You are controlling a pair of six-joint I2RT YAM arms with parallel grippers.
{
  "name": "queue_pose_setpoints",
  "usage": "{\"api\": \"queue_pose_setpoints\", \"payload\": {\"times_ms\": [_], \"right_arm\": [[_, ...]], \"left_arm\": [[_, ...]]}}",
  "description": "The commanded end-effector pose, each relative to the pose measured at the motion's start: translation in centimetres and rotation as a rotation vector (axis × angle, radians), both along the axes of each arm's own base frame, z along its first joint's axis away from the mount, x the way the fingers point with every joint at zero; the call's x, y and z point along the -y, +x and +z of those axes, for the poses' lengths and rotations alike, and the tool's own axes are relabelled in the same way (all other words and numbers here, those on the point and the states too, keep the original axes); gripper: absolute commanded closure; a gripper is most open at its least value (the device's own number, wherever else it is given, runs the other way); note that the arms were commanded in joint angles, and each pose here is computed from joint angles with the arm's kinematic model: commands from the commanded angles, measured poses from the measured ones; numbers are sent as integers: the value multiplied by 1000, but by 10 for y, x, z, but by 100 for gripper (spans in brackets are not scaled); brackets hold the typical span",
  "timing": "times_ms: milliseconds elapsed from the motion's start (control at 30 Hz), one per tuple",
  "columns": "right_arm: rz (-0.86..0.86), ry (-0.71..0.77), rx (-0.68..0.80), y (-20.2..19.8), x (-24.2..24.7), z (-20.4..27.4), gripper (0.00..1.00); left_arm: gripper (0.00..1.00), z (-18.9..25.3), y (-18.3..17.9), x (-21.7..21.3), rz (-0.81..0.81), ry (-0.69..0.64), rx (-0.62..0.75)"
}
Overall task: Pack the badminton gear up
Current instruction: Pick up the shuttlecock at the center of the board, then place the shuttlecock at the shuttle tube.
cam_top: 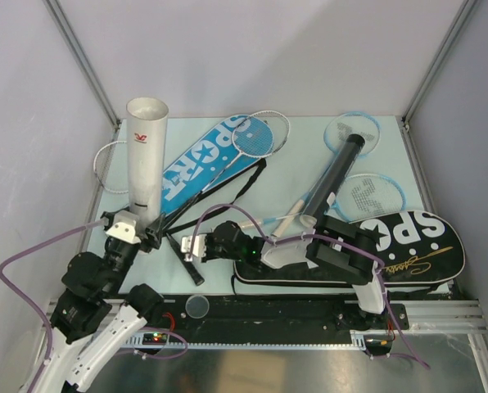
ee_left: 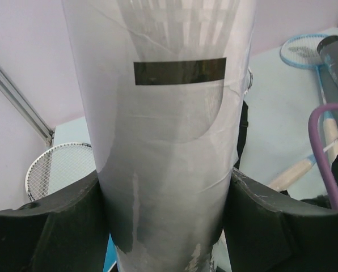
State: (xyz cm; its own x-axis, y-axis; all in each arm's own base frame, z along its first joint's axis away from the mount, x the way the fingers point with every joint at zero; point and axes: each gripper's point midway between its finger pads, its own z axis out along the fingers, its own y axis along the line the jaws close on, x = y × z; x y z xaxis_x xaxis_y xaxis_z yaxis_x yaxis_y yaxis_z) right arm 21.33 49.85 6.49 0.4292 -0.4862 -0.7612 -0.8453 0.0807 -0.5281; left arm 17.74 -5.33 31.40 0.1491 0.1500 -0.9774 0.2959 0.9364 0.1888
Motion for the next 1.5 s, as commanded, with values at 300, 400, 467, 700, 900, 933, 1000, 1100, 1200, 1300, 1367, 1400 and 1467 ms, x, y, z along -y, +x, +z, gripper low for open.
{"api": "queue_pose_setpoints", "payload": {"times_ms": [300,400,467,700,900,933,1000,1100,1200,1300,1367,1400,1467], "right_arm": [[-212,399,-527,17,48,152,100],[-320,469,-698,44,86,169,100],[-408,511,-781,65,119,179,100],[-591,736,-845,96,249,255,100],[-639,916,-1084,91,333,296,100],[-634,932,-1111,89,343,300,100],[-594,947,-1149,81,353,308,100],[-494,959,-1217,67,356,327,100],[-403,949,-1276,55,353,342,100],[-348,923,-1348,47,349,347,100],[-322,900,-1374,42,347,347,100],[-311,889,-1386,41,345,346,100],[-299,863,-1425,38,342,342,100]], "left_arm": [[46,-7,5,-2,9,117,14],[46,-18,8,7,-30,152,-9],[47,-28,10,16,-69,182,-25],[46,-66,15,50,-238,293,-114],[47,-82,24,61,-282,397,-166],[47,-85,27,61,-280,417,-179],[47,-91,32,61,-268,474,-196],[47,-98,37,64,-274,566,-207],[47,-103,42,66,-276,646,-214],[47,-100,48,71,-280,666,-215],[46,-98,50,74,-292,675,-208],[46,-96,51,76,-295,674,-206],[45,-91,50,79,-308,664,-195]]}}
